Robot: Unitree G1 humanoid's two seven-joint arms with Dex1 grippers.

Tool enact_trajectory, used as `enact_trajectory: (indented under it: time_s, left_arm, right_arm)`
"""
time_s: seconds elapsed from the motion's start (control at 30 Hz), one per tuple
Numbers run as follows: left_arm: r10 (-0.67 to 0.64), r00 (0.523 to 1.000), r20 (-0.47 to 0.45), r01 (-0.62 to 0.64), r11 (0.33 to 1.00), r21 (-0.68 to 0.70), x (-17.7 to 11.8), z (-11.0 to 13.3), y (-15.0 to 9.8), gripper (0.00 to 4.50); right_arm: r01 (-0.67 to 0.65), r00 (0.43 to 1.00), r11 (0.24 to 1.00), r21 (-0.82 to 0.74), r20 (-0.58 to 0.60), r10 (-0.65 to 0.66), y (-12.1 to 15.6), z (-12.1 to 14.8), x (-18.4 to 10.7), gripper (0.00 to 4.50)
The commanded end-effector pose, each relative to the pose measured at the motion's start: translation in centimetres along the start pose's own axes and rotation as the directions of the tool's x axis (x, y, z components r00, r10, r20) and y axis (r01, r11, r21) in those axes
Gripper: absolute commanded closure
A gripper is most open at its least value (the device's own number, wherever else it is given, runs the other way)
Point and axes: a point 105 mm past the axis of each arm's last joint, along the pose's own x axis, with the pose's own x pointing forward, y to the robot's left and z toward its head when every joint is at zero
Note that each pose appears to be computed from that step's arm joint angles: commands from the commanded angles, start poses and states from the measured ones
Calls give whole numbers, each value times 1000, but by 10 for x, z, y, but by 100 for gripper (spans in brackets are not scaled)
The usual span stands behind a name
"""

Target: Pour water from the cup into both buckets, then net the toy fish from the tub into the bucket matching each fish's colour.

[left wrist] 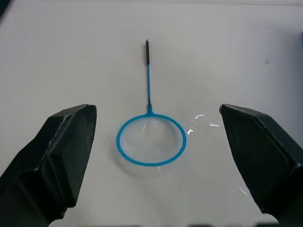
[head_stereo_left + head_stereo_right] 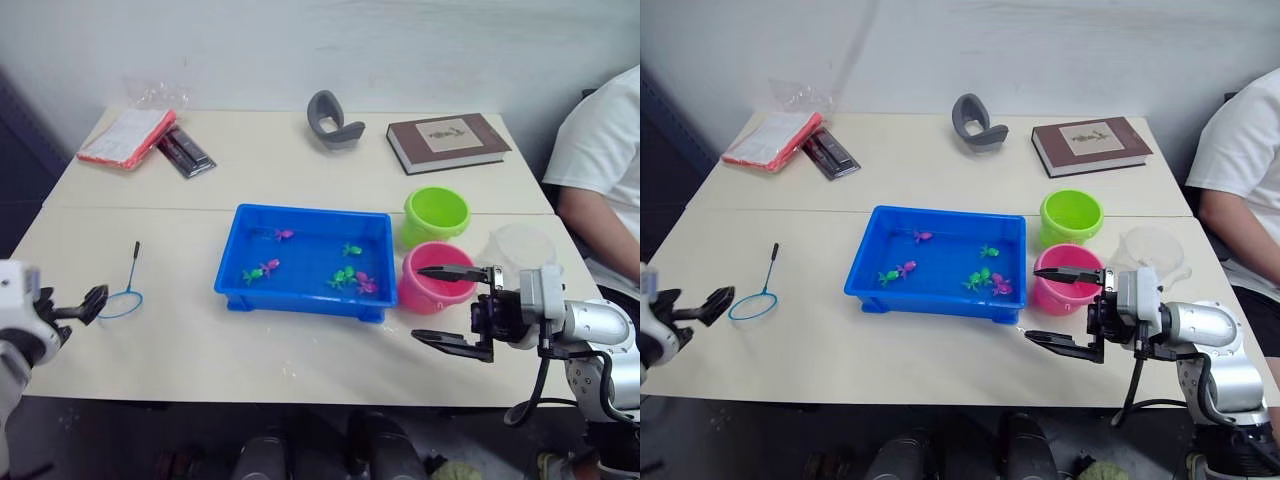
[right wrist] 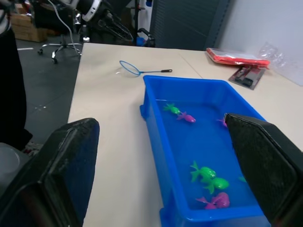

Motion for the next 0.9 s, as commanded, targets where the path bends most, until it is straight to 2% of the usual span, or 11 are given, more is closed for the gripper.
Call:
enact_trajectory:
  time_s: [0.03, 0.13, 0.2, 0.3, 0.43, 0.53, 0.67, 0.73, 0.8, 0.87, 0.9]
  left_arm:
    - [53, 996, -72, -55, 998, -28, 23, -3, 11, 0]
    - [58, 996, -75, -64, 995, -78, 55, -3, 13, 0]
    - [70, 993, -96, -74, 997, -38, 74, -8, 13, 0]
    - [24, 994, -107, -27, 999, -20, 89, -4, 4, 0]
    - [33, 980, -198, -33, 999, 1, 100, -15, 8, 0]
    - [-9, 965, -263, 3, 1000, -24, 105, -34, 7, 85]
    - [-56, 934, -352, 36, 997, -63, 103, -54, 3, 253]
    - [-75, 927, -367, 50, 996, -78, 100, -56, 3, 345]
    - [-74, 936, -345, 47, 995, -86, 97, -52, 9, 437]
    - [-70, 949, -306, 48, 996, -77, 95, -45, 14, 448]
    - [-113, 970, -216, 102, 993, -58, 93, -27, 14, 448]
  right_arm:
    - [3, 999, 1000, -25, 35, -2, -2, 12, 6, 2]
    - [53, 997, 998, -21, 58, -51, -7, 18, 9, 2]
    - [55, 997, 998, -25, 46, -54, -6, 18, 10, 2]
    - [48, 999, 998, -37, 27, -47, -5, 19, 11, 2]
    - [104, 994, 994, -28, 29, -104, -6, 23, 8, 2]
    - [182, 982, 983, 3, 49, -182, -14, 36, 6, 0]
    - [203, 979, 979, -11, 3, -203, -19, 45, -2, 0]
    - [189, 982, 982, -3, -10, -189, -18, 46, -1, 0]
    - [182, 983, 983, 2, -14, -182, -18, 47, 2, 0]
    - [182, 983, 983, 4, -16, -182, -19, 48, 4, 0]
    - [177, 984, 984, 5, -22, -177, -19, 49, 6, 0]
